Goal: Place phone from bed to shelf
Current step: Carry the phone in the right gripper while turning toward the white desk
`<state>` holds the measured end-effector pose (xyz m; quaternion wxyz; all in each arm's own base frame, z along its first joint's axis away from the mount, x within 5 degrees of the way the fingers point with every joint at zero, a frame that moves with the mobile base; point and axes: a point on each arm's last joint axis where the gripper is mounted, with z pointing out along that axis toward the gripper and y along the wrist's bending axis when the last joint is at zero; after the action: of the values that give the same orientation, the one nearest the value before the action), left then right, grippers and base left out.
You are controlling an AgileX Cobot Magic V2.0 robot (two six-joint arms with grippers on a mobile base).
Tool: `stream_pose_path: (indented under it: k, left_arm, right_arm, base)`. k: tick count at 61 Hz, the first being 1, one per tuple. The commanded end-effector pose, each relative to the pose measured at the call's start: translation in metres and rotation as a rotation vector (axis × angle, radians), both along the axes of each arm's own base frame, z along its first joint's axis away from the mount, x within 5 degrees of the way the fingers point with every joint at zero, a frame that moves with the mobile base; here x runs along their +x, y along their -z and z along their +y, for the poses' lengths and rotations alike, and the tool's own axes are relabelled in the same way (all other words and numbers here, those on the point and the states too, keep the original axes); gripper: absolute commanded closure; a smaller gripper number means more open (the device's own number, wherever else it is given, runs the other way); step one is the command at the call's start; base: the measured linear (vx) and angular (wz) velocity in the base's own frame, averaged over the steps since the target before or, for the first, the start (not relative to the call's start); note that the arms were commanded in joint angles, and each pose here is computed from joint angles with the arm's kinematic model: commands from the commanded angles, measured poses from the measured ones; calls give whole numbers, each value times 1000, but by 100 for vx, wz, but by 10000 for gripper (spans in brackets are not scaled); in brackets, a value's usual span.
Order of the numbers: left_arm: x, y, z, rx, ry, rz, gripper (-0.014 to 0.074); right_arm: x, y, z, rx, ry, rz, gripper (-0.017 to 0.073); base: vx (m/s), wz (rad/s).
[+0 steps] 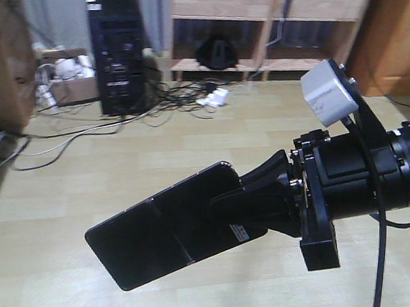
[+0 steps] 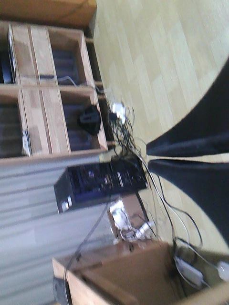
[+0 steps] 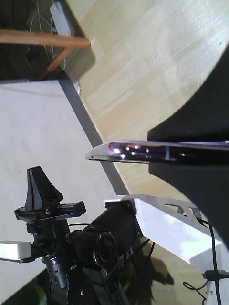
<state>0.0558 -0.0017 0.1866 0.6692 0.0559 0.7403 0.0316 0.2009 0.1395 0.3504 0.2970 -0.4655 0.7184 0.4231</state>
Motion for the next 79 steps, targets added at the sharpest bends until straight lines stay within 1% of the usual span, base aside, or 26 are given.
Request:
stream_pose_path:
  k: [1,47,79]
  left_arm:
    - [-1,-14,0,-17,-3,-98,592]
    - [-1,-14,0,-17,-3,-98,592]
    - [-1,-14,0,-17,-3,-98,592]
  right_arm:
    - [-11,-21,1,96,-50,-5,561]
    - [-11,-21,1,96,-50,-5,561]
    - [-11,-21,1,96,-50,-5,561]
  base:
    - [16,-38]
    - [21,-49]
    - [30,-23]
